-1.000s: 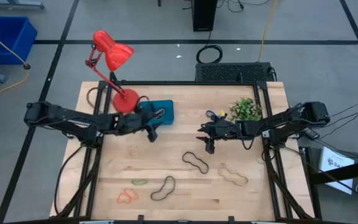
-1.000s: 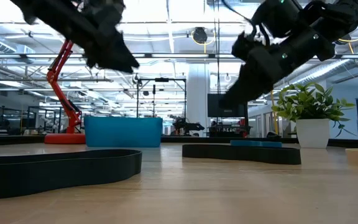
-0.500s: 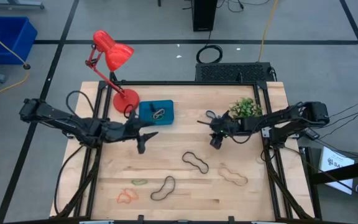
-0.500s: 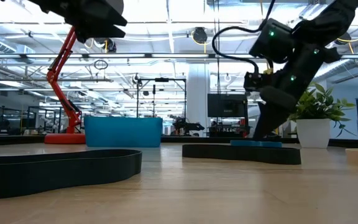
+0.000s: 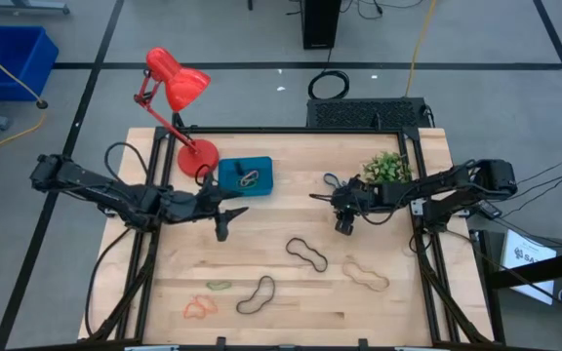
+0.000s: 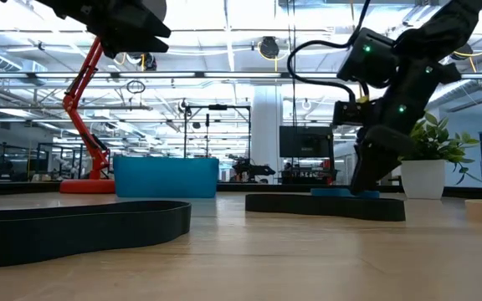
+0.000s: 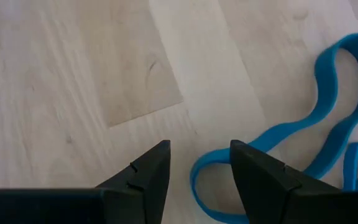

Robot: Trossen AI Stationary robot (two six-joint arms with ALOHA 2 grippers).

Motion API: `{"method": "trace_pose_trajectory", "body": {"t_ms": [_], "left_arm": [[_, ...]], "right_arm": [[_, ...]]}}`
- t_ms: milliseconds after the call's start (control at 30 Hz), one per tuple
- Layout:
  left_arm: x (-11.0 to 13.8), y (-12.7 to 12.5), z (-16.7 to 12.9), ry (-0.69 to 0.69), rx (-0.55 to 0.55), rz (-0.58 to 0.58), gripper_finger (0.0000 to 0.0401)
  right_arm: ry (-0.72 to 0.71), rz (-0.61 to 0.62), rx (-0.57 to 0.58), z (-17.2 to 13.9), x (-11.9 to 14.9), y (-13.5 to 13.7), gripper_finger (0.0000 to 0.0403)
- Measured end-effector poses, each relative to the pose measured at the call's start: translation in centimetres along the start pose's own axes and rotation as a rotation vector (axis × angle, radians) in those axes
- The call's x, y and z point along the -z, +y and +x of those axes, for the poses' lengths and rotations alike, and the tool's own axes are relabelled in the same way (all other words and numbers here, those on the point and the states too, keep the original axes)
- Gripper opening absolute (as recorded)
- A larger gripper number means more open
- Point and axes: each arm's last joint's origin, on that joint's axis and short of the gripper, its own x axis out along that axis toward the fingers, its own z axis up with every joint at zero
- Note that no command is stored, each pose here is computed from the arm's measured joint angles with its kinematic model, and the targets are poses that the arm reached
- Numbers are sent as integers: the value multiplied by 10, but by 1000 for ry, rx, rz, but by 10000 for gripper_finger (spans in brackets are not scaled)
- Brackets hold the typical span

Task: Pick and place rubber bands into bin
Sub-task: Put the blue rubber band into the blue bin

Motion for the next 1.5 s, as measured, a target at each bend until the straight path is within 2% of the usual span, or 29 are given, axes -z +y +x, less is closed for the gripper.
{"method": "trace_pose_trajectory", "body": {"t_ms": [200, 333, 433, 533, 1067, 1267, 1500], "left_arm": [[0, 0, 0, 0, 0, 15, 209], [0, 0, 0, 4, -1, 20, 209], [1, 0, 0, 7, -2, 22, 209], [1, 0, 0, 8, -3, 22, 209], [1, 0, 0, 9, -2, 27, 209], [1, 1, 0, 14, -3, 29, 209], [2, 1, 0, 21, -5, 33, 209]], "right_arm": [[-23, -96, 65, -3, 0, 4, 160], [-59, -113, 79, -12, -2, 6, 160], [-83, -73, 69, -20, -3, 6, 160], [-47, -36, 74, -22, 2, 4, 160], [23, 35, 84, -11, 28, 0, 157], [43, 39, 37, -10, 31, 1, 122], [43, 38, 39, -10, 31, 1, 50]]}}
